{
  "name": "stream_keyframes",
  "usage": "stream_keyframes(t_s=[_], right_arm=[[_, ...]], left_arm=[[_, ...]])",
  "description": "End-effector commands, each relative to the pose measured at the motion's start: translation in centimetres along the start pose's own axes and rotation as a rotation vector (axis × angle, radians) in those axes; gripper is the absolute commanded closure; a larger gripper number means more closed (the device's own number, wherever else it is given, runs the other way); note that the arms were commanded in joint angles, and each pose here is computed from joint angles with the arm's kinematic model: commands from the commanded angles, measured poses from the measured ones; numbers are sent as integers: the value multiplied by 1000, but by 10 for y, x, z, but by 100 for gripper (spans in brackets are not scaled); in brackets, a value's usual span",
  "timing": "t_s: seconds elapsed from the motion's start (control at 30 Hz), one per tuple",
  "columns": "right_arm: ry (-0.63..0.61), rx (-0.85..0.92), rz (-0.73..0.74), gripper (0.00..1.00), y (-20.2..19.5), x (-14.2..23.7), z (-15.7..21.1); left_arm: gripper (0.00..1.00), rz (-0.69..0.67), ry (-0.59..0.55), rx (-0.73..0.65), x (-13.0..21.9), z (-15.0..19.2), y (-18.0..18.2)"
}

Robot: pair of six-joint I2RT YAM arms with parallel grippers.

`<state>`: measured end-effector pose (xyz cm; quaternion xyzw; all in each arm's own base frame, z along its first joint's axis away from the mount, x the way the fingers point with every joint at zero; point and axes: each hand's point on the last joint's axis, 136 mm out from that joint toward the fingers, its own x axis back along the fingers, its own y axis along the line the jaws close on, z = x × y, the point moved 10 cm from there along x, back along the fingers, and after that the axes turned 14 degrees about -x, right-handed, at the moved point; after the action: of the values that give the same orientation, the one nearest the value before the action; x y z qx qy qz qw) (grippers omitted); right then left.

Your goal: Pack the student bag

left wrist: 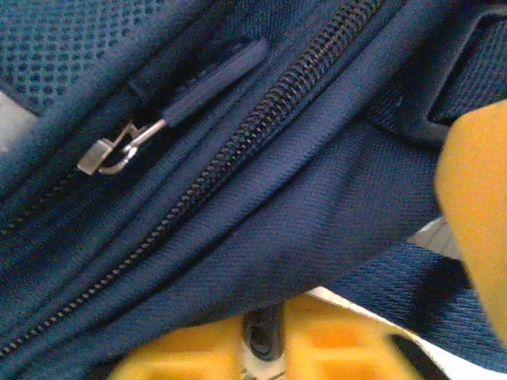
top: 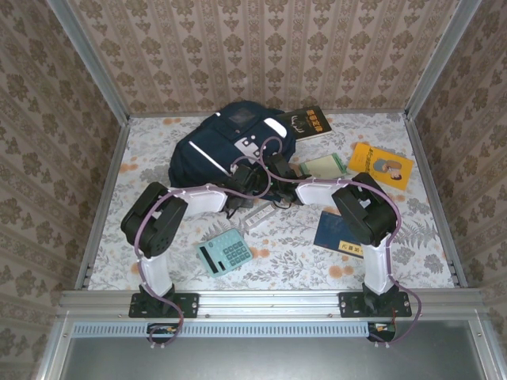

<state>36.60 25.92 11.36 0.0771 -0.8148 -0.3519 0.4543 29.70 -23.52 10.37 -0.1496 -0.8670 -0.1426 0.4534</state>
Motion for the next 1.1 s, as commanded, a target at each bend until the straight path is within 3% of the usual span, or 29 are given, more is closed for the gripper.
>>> stream_keyframes(t_s=[0.0, 0.13, 0.3, 0.5, 1.07], right_arm=[[17, 7, -2, 63, 1, -3, 1], [19, -3, -6, 75, -1, -4, -2], [3, -8, 1, 99, -4, -1, -7], [-44, -15, 16, 100, -9, 10, -17], [-146, -27, 46, 100, -24, 39, -46]], left_arm=[[100, -17, 42, -28, -9, 8, -1], [100, 0, 22, -22, 0, 7, 0], [100, -7, -12, -16, 19, 7, 5], [100, -39, -19, 21, 42, 17, 26], [100, -192, -53, 298, 100, 67, 117]])
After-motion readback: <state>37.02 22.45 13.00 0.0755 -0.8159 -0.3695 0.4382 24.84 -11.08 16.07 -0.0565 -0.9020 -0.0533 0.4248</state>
